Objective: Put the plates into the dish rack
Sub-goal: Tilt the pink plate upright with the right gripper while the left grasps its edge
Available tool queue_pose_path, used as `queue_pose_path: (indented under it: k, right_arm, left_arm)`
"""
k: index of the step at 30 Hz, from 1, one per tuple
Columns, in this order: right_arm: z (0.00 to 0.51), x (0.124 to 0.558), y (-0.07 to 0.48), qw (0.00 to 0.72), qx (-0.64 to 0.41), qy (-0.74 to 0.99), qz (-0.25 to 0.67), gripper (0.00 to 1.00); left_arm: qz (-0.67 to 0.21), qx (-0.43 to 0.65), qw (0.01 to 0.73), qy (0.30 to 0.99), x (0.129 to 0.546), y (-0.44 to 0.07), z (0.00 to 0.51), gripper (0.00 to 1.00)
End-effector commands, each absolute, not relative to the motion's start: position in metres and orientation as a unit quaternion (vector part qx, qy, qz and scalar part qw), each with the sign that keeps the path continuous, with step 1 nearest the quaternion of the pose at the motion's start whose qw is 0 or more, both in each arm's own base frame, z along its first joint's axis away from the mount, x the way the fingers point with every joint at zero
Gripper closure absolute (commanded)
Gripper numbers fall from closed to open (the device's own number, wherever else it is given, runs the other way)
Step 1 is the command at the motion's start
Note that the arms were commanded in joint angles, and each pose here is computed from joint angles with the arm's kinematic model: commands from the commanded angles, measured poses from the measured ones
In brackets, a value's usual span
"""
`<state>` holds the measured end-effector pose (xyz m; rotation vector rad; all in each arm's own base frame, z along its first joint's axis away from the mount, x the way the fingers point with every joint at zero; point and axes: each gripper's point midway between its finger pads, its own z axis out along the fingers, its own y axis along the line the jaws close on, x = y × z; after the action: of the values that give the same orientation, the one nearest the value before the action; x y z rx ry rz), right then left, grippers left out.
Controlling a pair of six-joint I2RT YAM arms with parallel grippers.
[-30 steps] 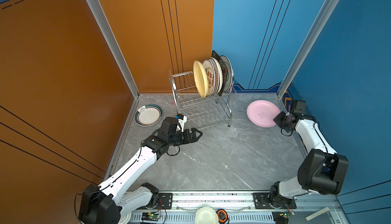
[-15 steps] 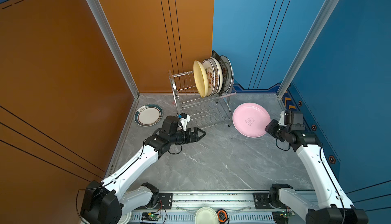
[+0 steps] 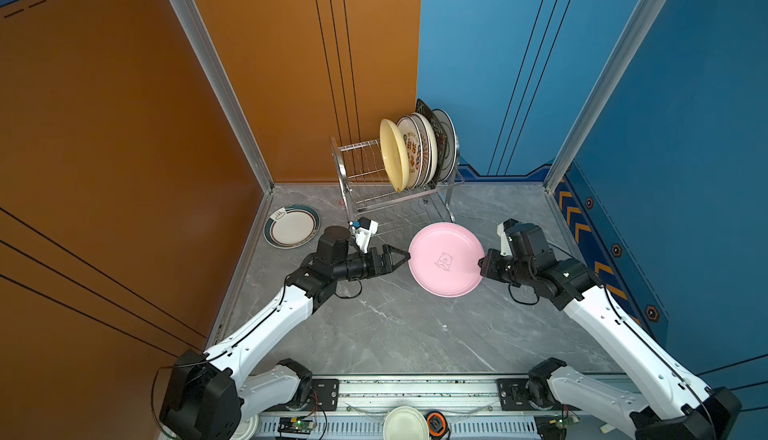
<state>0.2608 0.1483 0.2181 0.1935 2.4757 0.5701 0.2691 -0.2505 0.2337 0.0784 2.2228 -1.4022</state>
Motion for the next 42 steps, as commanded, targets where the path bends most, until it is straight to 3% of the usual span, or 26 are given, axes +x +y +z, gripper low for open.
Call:
queue_pose_path:
  k: [1, 8, 18, 25, 29, 34, 42]
  right_arm:
    - [0.245, 0.268, 0.168, 0.329, 0.059, 0.912, 0.238, 1.0]
    - [0.252, 0.268, 0.207, 0.327, 0.0, 0.909, 0.258, 1.0]
    - [0.259, 0.271, 0.239, 0.321, -0.054, 0.903, 0.279, 0.99]
    - [0.265, 0.269, 0.258, 0.31, -0.081, 0.888, 0.331, 0.87]
    - [0.266, 0.268, 0.268, 0.283, -0.085, 0.871, 0.393, 0.67]
    - [0.272, 0.266, 0.283, 0.241, -0.097, 0.831, 0.492, 0.48]
    - [0.275, 0.263, 0.308, 0.205, -0.123, 0.799, 0.552, 0.48]
  left_arm:
    - [-0.528, 0.027, 0.252, 0.81, 0.267, -0.25, 0.235, 0.01]
    - [-0.53, 0.019, 0.258, 0.808, 0.265, -0.244, 0.238, 0.12]
    - [-0.544, 0.002, 0.271, 0.794, 0.263, -0.236, 0.249, 0.54]
    - [-0.553, -0.012, 0.277, 0.786, 0.261, -0.228, 0.252, 0.84]
    - [-0.559, -0.019, 0.28, 0.78, 0.259, -0.224, 0.254, 0.96]
    - [-0.566, -0.024, 0.285, 0.773, 0.255, -0.216, 0.259, 1.0]
    - [-0.579, -0.021, 0.285, 0.763, 0.251, -0.209, 0.269, 1.0]
